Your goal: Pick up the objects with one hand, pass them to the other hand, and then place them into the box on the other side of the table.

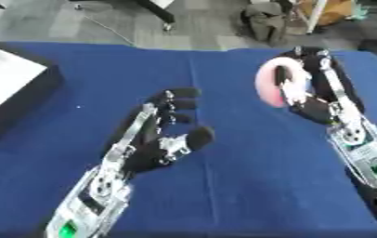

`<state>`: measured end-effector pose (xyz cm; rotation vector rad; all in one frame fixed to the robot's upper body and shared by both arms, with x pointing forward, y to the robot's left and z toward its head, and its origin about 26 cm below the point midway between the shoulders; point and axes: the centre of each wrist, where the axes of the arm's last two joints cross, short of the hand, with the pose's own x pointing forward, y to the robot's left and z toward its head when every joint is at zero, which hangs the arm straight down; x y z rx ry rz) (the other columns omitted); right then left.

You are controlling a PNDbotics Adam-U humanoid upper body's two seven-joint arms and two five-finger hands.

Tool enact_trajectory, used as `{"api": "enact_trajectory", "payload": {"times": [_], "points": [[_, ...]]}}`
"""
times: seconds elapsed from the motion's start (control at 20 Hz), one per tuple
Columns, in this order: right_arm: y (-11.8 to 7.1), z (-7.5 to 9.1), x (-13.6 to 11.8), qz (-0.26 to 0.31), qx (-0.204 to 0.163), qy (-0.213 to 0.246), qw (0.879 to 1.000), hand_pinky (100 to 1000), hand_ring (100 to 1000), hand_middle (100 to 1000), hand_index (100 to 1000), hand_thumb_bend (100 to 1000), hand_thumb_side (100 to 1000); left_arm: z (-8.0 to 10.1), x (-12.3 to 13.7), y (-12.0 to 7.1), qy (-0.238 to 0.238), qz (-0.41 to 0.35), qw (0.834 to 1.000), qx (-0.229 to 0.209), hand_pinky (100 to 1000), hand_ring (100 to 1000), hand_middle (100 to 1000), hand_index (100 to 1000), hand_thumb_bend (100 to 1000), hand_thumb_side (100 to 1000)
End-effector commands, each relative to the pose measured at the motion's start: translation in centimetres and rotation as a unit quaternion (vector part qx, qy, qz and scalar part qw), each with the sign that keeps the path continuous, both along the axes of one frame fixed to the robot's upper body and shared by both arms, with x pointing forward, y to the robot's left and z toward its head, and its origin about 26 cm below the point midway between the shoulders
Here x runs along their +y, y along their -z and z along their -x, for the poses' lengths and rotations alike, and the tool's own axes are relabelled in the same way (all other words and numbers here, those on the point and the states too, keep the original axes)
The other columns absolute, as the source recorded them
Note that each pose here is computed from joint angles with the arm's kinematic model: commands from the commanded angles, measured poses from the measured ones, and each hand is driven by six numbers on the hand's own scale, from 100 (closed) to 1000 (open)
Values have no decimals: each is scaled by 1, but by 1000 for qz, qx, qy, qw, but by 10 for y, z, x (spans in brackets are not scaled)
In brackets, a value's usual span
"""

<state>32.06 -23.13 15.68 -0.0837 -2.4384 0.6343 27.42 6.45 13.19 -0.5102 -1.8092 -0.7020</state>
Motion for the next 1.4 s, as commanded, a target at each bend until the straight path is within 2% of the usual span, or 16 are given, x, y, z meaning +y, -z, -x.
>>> {"api": "enact_trajectory", "payload": {"times": [0.05,0.15,0.35,0.4,0.45,0.65,0.95,1.2,1.4], "points": [[-24,15,9,-4,-12,-41,999,729,673,472,262,100,459,4,-10,-8,27,3,1000,-13,764,811,794,799,859,584],[-32,22,12,-7,-6,-59,998,729,673,474,262,100,470,6,-14,-9,37,4,999,-10,763,811,795,800,857,585],[-37,24,17,-8,13,-93,996,730,676,476,262,100,470,10,-21,-10,59,5,998,-2,761,808,792,799,853,586],[-37,24,17,-7,17,-102,995,731,677,476,262,100,409,12,-23,-10,65,6,998,0,760,805,790,797,851,586],[-37,24,17,-7,23,-110,994,731,677,477,262,100,470,13,-24,-11,70,8,998,2,760,806,789,797,851,586],[-35,25,18,-1,44,-137,990,732,680,479,262,100,470,16,-27,-14,88,16,996,13,759,802,783,791,853,586],[-29,27,14,-1,61,-141,988,732,680,479,261,100,470,21,-23,-27,113,36,992,30,759,803,785,793,858,586],[-24,28,13,2,72,-137,988,730,679,479,260,100,470,22,-14,-38,116,49,991,37,759,802,785,793,863,587],[-24,28,13,10,67,-129,989,731,679,478,259,100,470,23,-10,-42,117,54,991,44,758,803,785,793,866,589]]}}
